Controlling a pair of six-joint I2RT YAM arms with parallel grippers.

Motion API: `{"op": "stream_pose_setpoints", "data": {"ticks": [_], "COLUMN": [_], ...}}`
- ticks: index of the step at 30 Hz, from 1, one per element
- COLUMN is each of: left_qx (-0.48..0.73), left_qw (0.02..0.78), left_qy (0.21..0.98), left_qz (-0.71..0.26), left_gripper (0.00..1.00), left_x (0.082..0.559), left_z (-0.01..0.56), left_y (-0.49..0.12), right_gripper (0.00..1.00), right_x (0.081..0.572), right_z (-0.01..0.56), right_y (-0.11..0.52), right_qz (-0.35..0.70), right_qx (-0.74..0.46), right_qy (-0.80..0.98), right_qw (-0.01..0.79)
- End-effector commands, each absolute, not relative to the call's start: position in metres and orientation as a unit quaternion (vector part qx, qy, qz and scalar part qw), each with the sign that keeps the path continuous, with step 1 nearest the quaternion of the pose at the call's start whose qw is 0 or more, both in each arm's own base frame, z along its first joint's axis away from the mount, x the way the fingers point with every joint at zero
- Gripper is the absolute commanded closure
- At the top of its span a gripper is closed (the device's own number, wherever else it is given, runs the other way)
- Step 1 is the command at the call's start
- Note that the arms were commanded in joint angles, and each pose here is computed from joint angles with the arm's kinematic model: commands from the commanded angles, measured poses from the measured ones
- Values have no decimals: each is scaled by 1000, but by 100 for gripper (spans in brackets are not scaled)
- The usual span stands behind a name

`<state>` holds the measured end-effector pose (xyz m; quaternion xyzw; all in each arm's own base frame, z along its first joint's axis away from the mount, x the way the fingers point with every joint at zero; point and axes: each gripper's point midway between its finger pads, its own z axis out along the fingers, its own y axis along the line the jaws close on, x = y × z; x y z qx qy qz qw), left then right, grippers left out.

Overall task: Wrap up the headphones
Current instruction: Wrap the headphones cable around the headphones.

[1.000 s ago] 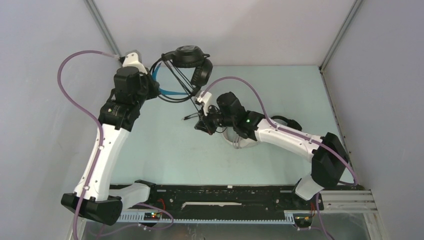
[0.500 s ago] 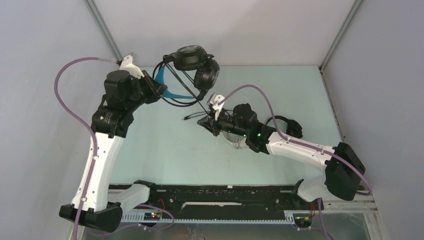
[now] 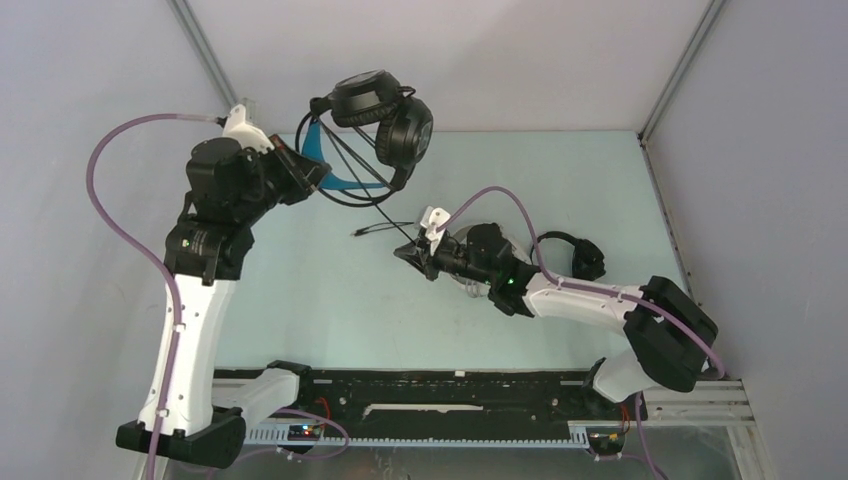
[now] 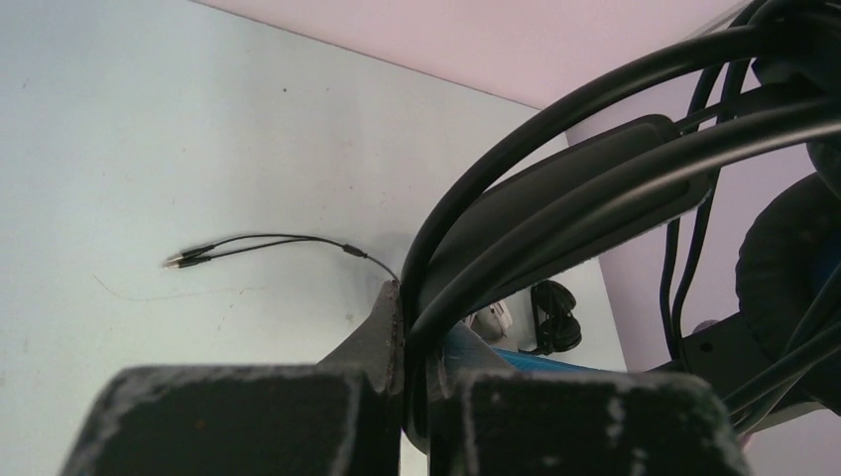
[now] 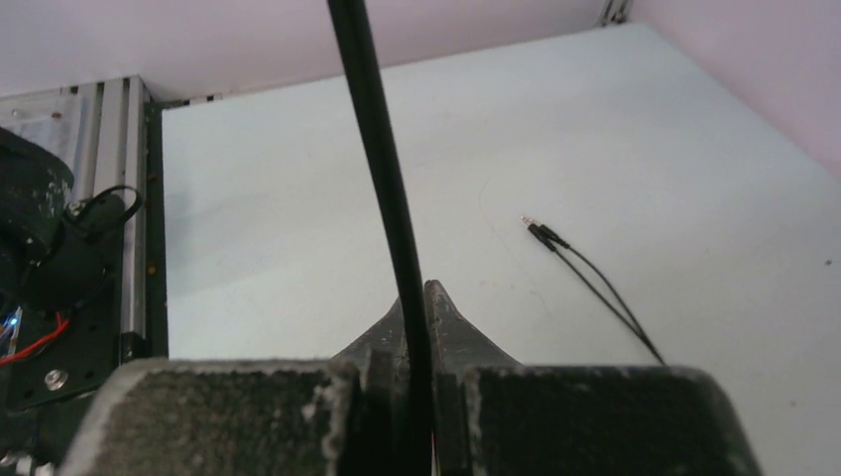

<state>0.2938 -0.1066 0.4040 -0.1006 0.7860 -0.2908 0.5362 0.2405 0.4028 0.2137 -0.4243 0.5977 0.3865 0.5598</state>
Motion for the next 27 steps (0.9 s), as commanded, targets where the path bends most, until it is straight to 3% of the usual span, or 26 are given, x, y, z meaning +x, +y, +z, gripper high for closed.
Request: {"op": "stream_pose_setpoints", "data": {"ticks": [1,9,14,18,20,27], "left_qx": [-82,-79,-75,-72,-72,-56], "left_qw": [595,583,583,595,593,598], "left_qy": [723,720,727,720,723,748], "left_qz": [-340,-369,-355,-349,-347,-281], "left_gripper": [100,100,100,100,100,100], "left_x": [275,276,274,271,270,271], "left_z": [477,485,487,496,495,484], "left_y": [-111,-121,-118,-115,-115,-99], "right_gripper": [97,88,94,93,100,100], "right_x": [255,253,254,256,260,312], "right_z": [224,191,189,173,166,170], "right_y": [404,409,418,423,424,393], "right_qz": [380,407,435,440,441,445], "right_qx": [-423,-421,-405,-398,-393,-305], "right_qy": [571,585,576,586,588,623], "right_qw": [592,561,561,552,553,567]}}
